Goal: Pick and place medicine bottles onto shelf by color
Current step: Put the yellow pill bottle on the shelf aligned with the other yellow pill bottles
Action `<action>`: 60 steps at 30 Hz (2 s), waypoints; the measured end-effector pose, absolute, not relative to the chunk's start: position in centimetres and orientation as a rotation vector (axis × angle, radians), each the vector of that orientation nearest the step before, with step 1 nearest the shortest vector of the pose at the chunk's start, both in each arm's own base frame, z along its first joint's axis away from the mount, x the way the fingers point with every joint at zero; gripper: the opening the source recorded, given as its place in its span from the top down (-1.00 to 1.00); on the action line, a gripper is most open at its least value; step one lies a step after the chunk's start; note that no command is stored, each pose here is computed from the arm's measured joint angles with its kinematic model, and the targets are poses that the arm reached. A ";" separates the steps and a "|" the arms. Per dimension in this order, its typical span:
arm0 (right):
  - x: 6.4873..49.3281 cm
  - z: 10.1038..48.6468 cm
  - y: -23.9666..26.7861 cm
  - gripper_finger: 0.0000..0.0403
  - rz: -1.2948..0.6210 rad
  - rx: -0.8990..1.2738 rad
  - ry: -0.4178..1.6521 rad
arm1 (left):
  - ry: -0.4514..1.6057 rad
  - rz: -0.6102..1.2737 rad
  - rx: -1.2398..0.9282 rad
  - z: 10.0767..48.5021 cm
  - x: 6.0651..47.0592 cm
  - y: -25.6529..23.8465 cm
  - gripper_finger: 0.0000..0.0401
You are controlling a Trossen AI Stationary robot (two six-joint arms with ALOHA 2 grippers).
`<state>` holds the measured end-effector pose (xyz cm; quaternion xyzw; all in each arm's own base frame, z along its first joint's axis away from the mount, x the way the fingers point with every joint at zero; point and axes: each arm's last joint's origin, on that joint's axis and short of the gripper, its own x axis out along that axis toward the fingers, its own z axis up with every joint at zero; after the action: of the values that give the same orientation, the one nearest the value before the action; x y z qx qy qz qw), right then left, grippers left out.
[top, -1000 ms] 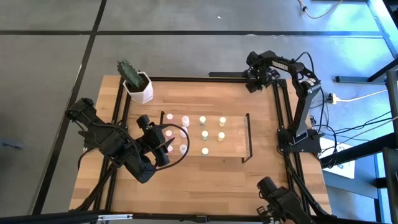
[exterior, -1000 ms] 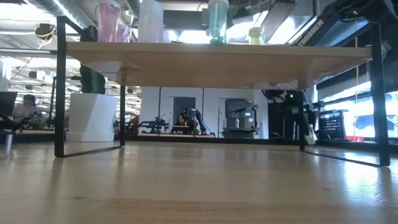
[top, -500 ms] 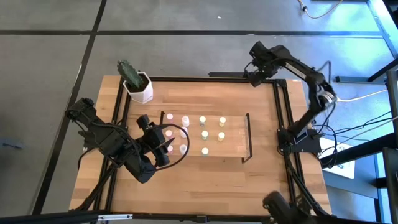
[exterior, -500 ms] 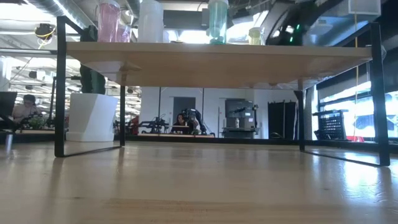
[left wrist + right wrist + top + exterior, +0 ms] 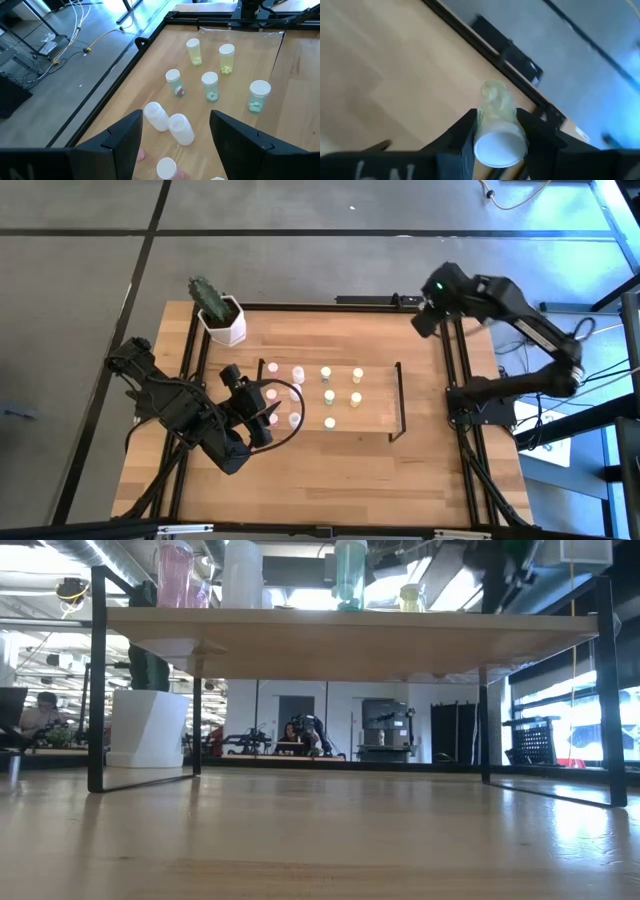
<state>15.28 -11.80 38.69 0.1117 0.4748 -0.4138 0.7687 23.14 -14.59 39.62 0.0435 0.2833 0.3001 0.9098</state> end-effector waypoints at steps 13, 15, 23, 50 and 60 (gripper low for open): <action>14.5 41.5 -3.0 0.35 -0.525 0.152 0.776 | 0.584 0.620 0.090 39.6 23.2 -14.6 -0.12; 15.1 41.8 -2.1 0.35 -0.462 0.130 0.735 | 0.584 0.620 0.090 39.6 23.2 -14.6 -0.12; 17.6 42.2 1.1 0.35 -0.241 -0.009 0.685 | 0.584 0.620 0.090 39.6 23.2 -14.6 -0.12; 25.5 41.4 13.1 0.35 0.218 -0.179 1.087 | 0.585 0.620 0.090 39.6 23.1 -14.6 -0.12; 30.1 38.3 13.9 0.35 0.135 -0.157 1.219 | 0.619 0.593 0.072 39.5 23.1 -14.7 -0.12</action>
<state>30.07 13.89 38.32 -0.0736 0.5715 0.0630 0.8149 23.11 -14.69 39.49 0.0350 0.3000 0.2872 0.9090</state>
